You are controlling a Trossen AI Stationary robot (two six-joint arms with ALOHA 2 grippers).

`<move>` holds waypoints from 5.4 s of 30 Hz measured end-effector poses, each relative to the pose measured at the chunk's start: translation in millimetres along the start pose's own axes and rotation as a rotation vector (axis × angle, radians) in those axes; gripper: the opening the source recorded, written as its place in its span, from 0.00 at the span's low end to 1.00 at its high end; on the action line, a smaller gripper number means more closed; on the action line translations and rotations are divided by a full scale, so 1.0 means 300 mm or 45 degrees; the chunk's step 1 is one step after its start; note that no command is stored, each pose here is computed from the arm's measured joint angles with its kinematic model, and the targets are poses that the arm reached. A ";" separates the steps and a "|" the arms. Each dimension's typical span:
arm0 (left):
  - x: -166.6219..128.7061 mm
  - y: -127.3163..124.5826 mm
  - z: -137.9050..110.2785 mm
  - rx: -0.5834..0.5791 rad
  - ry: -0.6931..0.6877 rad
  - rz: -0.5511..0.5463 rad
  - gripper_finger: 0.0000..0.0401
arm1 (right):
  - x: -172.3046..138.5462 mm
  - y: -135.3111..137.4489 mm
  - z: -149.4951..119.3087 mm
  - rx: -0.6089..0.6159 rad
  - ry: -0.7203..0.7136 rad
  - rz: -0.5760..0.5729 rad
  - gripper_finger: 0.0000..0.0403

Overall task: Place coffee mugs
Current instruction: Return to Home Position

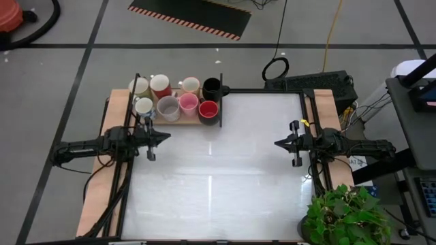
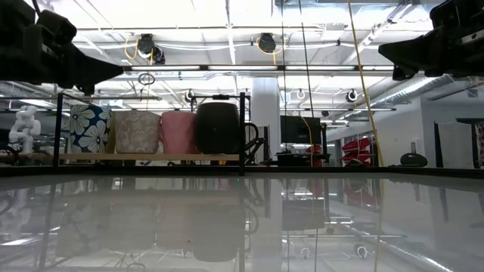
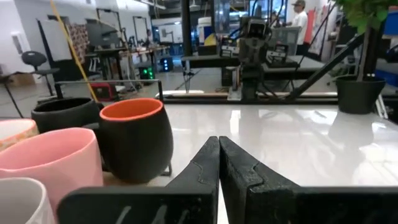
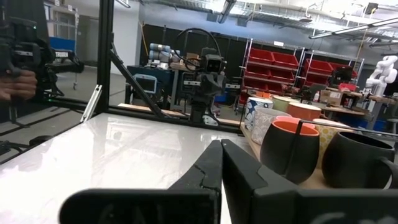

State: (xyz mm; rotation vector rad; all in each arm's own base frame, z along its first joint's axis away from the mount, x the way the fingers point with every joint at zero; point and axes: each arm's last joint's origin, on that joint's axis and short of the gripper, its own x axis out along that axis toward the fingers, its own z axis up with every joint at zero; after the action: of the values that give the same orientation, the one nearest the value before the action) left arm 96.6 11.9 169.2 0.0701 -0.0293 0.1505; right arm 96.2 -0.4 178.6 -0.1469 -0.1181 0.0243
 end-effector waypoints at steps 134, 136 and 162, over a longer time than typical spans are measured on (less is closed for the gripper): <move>-0.002 -0.029 0.011 -0.035 -0.035 -0.084 0.01 | 0.000 0.000 0.002 0.000 -0.008 -0.001 0.00; -0.002 -0.029 0.011 -0.035 -0.035 -0.084 0.01 | 0.000 0.000 0.002 0.000 -0.008 0.000 0.00; -0.002 -0.029 0.011 -0.035 -0.035 -0.084 0.01 | 0.000 0.000 0.002 0.000 -0.008 -0.001 0.00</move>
State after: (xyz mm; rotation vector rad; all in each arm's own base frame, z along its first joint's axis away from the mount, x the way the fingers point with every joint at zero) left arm 97.3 3.1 171.9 0.0460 -0.0563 0.0832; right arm 96.2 -0.4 179.2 -0.1471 -0.1244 0.0240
